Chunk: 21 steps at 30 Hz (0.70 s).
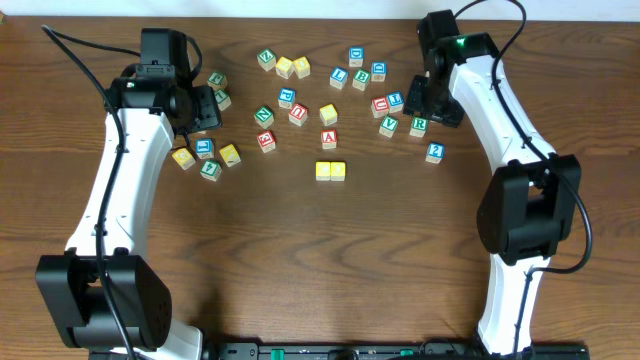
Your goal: Spell out CORL
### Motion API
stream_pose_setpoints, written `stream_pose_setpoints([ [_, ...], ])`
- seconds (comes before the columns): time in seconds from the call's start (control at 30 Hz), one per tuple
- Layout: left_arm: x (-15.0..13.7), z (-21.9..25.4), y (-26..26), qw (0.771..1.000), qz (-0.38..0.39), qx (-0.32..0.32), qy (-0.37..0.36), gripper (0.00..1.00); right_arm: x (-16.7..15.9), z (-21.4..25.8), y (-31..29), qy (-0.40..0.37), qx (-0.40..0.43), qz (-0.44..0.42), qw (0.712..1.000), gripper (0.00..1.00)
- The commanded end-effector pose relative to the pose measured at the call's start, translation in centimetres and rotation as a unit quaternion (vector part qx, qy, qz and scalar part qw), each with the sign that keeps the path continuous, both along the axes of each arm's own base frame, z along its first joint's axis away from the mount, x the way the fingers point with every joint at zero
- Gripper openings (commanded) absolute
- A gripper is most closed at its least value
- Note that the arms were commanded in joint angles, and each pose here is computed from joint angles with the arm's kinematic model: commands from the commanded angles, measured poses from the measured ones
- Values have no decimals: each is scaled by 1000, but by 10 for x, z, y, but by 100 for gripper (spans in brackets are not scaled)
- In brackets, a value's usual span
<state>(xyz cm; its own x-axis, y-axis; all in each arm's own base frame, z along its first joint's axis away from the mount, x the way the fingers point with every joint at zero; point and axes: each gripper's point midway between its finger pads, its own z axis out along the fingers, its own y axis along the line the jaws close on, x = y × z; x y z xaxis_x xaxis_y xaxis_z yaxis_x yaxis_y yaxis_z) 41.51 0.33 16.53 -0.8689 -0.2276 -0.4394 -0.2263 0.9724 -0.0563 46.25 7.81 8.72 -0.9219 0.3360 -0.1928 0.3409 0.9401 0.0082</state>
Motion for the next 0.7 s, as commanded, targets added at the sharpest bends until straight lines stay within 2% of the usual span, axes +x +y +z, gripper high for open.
stream_pose_setpoints([
  [0.0, -3, 6, 1, 1000, 3, -2, -8, 61, 6, -6, -10, 0, -3, -20, 1000, 59],
  [0.4, 1, 8, 1, 1000, 3, -2, -17, 61, 13, -57, -8, 31, -6, -1, 1000, 50],
  [0.67, 1, 8, 1, 1000, 3, -2, -17, 61, 16, -61, -8, 30, -8, 15, 999, 43],
])
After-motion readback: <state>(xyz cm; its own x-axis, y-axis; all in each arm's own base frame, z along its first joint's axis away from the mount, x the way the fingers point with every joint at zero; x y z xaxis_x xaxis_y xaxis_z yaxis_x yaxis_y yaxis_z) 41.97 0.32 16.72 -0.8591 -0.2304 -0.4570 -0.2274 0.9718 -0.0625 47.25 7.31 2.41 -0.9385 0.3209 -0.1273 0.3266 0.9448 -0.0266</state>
